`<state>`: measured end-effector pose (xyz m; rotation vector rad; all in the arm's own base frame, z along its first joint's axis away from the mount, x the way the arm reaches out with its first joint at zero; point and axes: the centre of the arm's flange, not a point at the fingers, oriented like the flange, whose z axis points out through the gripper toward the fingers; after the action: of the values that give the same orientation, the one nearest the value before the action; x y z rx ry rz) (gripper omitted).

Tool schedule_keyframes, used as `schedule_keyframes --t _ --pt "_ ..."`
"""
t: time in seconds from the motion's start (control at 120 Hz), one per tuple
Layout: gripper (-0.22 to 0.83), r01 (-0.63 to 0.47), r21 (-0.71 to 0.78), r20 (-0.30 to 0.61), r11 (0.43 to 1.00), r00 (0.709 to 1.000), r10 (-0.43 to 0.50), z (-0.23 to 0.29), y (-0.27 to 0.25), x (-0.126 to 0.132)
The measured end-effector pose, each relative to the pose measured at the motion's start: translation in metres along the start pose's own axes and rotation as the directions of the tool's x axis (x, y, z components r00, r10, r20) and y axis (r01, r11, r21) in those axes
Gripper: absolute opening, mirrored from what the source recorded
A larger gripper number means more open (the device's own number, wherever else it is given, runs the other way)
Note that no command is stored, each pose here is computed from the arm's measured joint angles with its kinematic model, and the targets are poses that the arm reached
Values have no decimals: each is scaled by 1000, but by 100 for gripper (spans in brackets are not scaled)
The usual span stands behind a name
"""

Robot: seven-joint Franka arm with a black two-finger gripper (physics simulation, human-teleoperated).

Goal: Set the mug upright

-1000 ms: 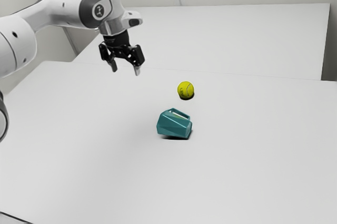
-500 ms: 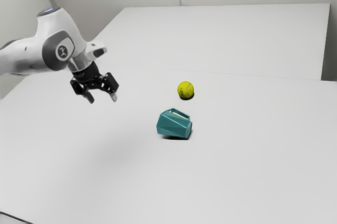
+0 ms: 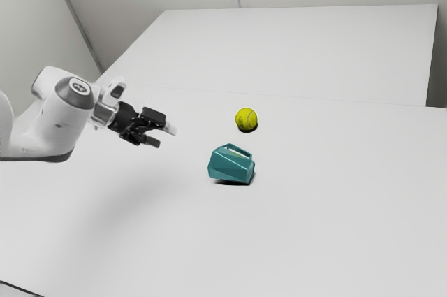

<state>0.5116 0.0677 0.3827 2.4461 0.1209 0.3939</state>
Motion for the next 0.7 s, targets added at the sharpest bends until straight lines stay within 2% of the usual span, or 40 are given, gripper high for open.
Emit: schedule_keyframes --t 0.133,0.292,0.408,0.533,0.7 --pt "61 -130 -51 -22 990 991 129 17 -8 -6" --pt "60 -283 -78 -37 956 959 281 37 -14 -8" --pt "59 -388 -96 -41 917 922 386 57 -7 -9" --pt "59 -496 -142 -26 856 867 498 96 21 -18" --pt "59 -577 -145 -43 803 815 578 112 26 -25"
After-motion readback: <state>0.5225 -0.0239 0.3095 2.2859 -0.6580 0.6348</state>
